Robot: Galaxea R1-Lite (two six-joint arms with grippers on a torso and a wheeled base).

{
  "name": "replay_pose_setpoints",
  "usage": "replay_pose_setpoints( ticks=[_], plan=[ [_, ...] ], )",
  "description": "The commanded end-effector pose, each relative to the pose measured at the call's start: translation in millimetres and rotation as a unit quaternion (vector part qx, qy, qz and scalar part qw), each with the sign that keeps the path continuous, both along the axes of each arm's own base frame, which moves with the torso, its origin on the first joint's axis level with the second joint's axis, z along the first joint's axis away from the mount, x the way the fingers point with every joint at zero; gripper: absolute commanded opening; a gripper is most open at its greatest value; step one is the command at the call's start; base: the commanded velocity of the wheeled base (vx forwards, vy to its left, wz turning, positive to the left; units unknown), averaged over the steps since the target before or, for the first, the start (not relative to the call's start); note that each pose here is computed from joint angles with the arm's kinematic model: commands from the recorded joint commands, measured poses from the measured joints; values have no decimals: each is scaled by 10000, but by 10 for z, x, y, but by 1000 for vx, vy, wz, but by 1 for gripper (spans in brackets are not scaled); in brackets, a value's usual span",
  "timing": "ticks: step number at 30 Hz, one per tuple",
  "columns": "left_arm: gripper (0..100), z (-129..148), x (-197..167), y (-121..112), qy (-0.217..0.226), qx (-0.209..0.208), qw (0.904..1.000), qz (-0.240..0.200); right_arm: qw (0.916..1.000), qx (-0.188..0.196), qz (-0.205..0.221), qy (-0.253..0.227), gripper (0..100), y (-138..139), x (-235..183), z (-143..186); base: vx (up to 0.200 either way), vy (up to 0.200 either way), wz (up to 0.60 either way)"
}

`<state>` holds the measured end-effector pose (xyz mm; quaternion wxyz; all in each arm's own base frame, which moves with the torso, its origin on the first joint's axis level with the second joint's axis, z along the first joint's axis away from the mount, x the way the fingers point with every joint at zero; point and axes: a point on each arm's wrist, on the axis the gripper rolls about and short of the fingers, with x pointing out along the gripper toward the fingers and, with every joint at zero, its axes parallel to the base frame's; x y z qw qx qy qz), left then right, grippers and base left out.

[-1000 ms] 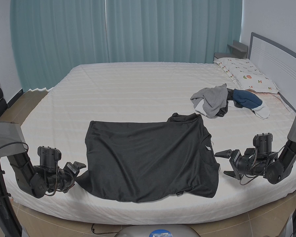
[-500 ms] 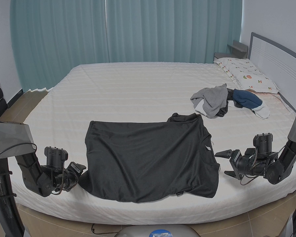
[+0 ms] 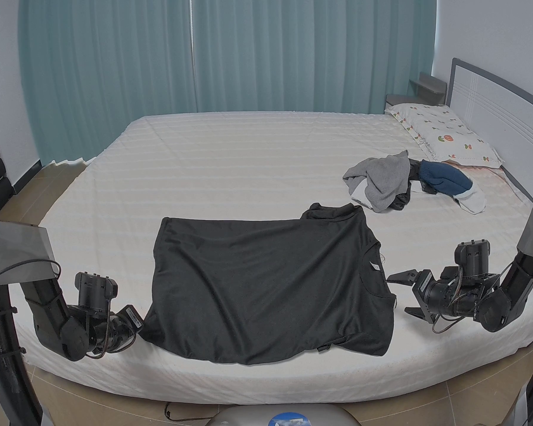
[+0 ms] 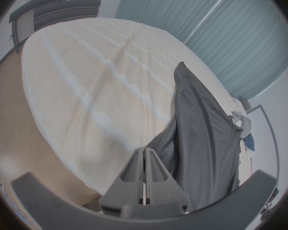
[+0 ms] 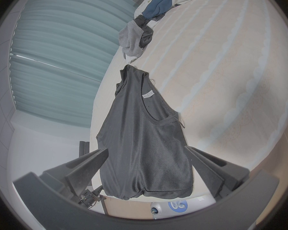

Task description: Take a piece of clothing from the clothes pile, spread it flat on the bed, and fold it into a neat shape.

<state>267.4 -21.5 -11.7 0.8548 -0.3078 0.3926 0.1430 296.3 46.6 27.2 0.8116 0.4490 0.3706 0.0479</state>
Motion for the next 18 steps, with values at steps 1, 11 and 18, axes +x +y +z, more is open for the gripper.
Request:
replay_pose_setpoints(
  ticks=[1, 11, 18],
  plan=[
    [0, 207, -140, 26, 60, 308, 9995, -60, 10000, -24, 41, 70, 100, 15, -11, -40, 0, 0, 0],
    [0, 442, -318, 52, 485, 647, 9966, -186, 9982, -402, 374, 225, 100, 42, -78, -203, 0, 0, 0],
    [0, 481, -171, 82, 269, 510, 9983, 49, 9969, -507, 491, 346, 100, 84, -67, -312, 0, 0, 0]
  ],
)
